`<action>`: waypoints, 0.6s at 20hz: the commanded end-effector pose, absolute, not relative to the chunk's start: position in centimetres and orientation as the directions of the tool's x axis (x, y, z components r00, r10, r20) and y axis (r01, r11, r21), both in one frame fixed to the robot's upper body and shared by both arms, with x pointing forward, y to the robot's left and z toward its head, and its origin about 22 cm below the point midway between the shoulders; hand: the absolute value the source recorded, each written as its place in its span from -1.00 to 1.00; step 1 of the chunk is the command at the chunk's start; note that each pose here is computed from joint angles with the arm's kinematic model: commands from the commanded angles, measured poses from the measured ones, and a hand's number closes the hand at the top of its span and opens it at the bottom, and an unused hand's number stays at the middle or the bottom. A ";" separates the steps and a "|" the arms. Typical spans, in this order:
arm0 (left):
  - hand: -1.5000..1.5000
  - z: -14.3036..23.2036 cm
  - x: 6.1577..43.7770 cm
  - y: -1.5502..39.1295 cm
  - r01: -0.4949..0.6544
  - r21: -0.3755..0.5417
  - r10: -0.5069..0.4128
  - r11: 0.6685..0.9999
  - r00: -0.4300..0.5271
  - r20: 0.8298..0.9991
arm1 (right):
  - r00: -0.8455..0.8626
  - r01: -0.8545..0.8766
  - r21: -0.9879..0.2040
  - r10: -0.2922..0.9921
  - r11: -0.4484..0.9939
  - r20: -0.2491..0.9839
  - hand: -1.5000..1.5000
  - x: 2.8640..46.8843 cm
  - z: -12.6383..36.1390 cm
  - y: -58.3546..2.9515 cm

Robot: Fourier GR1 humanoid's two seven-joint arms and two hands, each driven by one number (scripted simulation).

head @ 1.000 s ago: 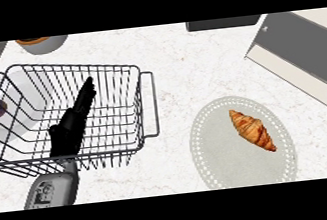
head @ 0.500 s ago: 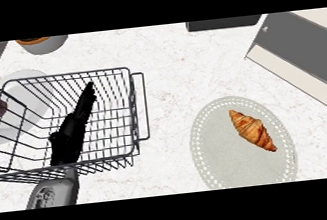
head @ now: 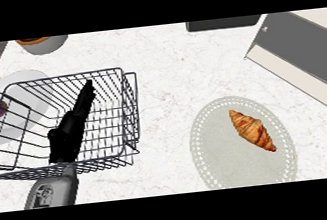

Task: Pick the bell pepper from the placemat and place it in the tiered shelf

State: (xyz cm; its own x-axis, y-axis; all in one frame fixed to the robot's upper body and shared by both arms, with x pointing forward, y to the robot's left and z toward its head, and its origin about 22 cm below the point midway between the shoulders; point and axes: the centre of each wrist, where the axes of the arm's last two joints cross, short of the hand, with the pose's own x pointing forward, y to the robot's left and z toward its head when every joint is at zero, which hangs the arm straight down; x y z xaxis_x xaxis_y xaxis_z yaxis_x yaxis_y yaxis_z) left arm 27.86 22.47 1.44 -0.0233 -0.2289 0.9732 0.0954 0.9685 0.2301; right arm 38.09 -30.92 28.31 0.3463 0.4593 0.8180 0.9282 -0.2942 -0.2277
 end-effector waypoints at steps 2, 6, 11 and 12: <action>0.00 0.6 27.0 21.3 0.102 0.210 -0.209 0.972 -0.020 0.978 | 0.181 0.932 -0.027 0.401 -0.360 0.898 -1.00 34.9 31.7 -30.9; 0.00 1.8 28.1 23.0 0.045 0.234 -0.233 0.971 -0.016 0.972 | 0.158 0.912 -0.008 0.331 -0.410 0.930 -1.00 30.1 33.6 -30.8; 0.00 1.3 27.8 24.3 0.045 0.221 -0.222 0.974 0.017 0.975 | 0.227 0.907 -0.143 0.172 -0.397 0.959 -1.00 25.4 32.2 -29.9; 0.00 0.2 27.4 23.6 0.058 0.254 -0.255 0.965 0.003 0.967 | 0.243 0.908 -0.170 0.151 -0.383 0.958 -1.00 24.8 32.5 -29.5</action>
